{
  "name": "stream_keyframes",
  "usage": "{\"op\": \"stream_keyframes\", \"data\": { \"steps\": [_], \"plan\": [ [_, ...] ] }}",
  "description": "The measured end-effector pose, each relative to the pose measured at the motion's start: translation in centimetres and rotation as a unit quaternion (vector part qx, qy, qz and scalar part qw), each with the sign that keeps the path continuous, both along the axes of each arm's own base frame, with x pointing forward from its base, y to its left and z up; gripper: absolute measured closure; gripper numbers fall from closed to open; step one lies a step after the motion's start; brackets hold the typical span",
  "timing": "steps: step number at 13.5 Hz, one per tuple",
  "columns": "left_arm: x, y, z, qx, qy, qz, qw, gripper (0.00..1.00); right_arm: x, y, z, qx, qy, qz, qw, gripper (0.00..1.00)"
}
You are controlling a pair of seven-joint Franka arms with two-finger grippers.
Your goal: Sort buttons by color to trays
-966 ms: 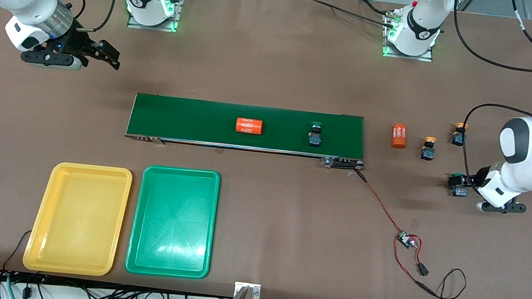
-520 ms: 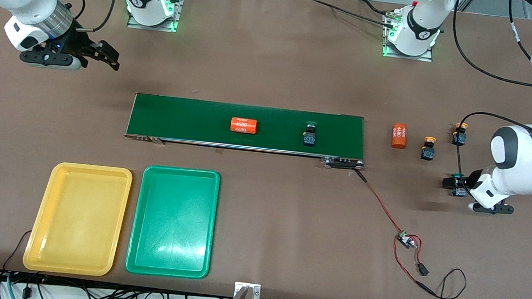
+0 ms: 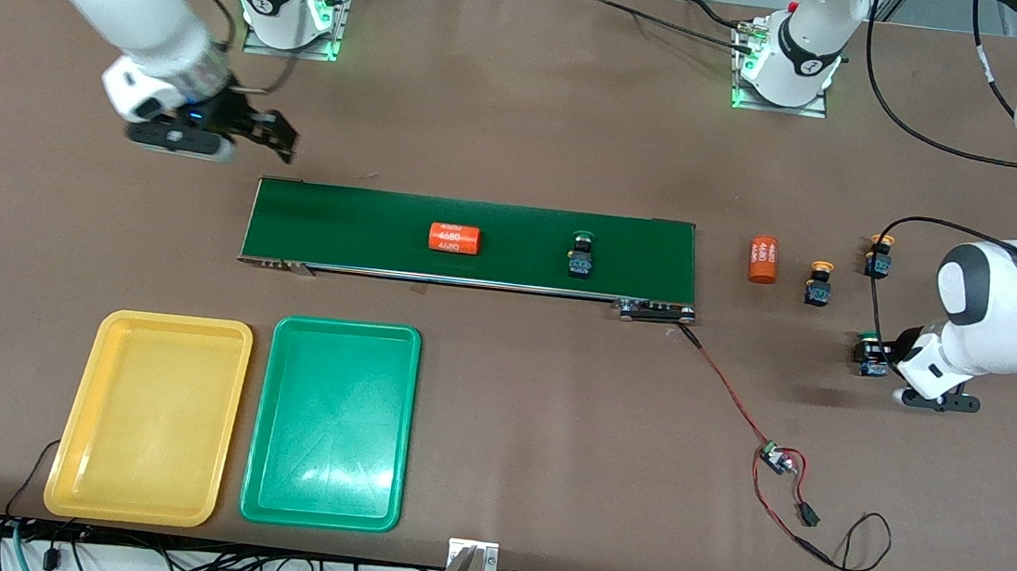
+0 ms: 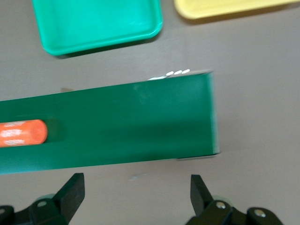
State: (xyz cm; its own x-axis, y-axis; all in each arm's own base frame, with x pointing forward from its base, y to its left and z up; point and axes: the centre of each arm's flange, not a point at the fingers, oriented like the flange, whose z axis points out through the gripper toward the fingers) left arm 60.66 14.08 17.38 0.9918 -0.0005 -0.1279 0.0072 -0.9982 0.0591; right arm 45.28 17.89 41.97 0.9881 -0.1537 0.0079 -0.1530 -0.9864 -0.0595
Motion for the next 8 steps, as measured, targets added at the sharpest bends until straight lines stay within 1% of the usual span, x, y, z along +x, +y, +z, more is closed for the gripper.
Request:
{"op": "stream_keyframes", "data": {
  "steps": [2, 3, 6, 8],
  "plan": [
    [0.3, -1.8, 1.8, -0.010, 0.022, -0.015, 1.000, 0.57, -0.5, 4.0, -1.4, 0.000, 0.007, -0.004, 1.000, 0.00],
    [0.6, -3.1, 3.5, -0.014, 0.030, -0.026, 0.999, 0.57, -0.4, 5.2, -1.5, 0.003, 0.008, 0.001, 1.000, 0.00],
    [1.2, -9.4, 8.3, -0.020, 0.033, -0.071, 0.997, 0.57, 1.3, 7.3, -0.6, 0.016, 0.000, 0.008, 1.000, 0.00],
    [1.3, -14.2, 9.7, -0.046, 0.031, -0.083, 0.995, 0.57, 2.4, 8.5, -0.6, 0.020, -0.001, 0.016, 1.000, 0.00]
  ]
}}
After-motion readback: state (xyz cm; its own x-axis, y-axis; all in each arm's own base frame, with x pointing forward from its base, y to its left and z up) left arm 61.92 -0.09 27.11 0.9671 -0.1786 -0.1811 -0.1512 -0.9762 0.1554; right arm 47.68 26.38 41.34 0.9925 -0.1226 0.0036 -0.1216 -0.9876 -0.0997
